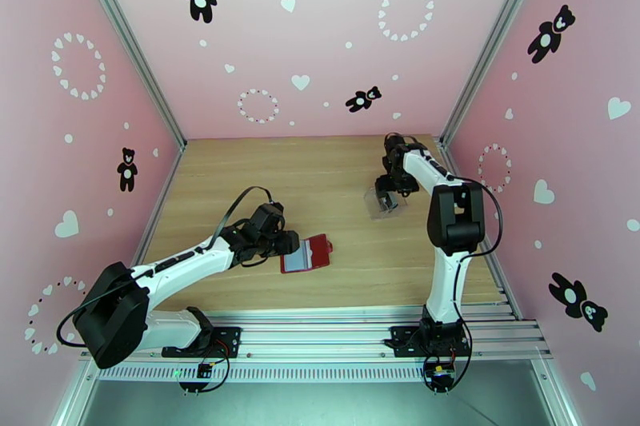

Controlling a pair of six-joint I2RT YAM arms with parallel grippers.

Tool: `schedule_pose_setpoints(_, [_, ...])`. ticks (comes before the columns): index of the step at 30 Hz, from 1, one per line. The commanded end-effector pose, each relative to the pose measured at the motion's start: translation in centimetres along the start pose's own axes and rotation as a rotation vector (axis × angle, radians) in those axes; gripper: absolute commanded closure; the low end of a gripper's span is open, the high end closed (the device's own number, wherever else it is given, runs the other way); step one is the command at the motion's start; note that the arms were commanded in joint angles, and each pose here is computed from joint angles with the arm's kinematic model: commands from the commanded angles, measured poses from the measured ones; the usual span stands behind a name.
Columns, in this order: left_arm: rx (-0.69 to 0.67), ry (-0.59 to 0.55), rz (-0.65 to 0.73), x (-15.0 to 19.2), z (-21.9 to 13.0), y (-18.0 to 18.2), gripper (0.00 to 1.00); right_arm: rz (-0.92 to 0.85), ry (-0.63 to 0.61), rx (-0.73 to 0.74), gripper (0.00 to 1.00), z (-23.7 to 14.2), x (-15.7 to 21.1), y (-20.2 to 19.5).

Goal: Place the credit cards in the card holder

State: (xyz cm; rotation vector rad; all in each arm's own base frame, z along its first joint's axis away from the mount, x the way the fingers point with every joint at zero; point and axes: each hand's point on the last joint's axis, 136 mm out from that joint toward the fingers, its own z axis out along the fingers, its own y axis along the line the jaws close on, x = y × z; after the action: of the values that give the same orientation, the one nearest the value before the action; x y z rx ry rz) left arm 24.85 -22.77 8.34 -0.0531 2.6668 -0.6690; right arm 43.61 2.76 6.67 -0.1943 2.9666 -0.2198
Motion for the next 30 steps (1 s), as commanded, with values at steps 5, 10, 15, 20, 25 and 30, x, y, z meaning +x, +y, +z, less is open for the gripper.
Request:
schedule_pose_setpoints(5, [-0.014,0.010,-0.008,0.3,0.1,0.7,0.49,0.001,0.018,0.077,0.17,-0.4,0.0,-1.4])
schedule_pose_setpoints(10, [-0.014,0.013,-0.008,0.4,0.1,0.7,0.49,0.029,-0.041,0.121,0.18,-2.6,-0.5,-2.5])
schedule_pose_setpoints(15, [-0.017,0.013,-0.009,0.4,0.1,0.7,0.49,0.060,-0.082,0.147,0.24,-4.4,-0.3,-3.9])
schedule_pose_setpoints(20, [-0.020,0.016,-0.007,0.4,0.2,0.8,0.49,0.070,-0.082,0.109,0.41,-4.4,0.1,-3.7])
schedule_pose_setpoints(25, [-0.020,0.017,-0.005,0.4,0.2,0.8,0.49,0.070,-0.093,0.051,0.48,-4.3,-0.2,-2.7])
schedule_pose_setpoints(30, [-0.014,0.011,-0.004,0.3,0.0,0.6,0.49,0.059,-0.135,-0.089,0.29,-4.9,-1.0,-0.3])
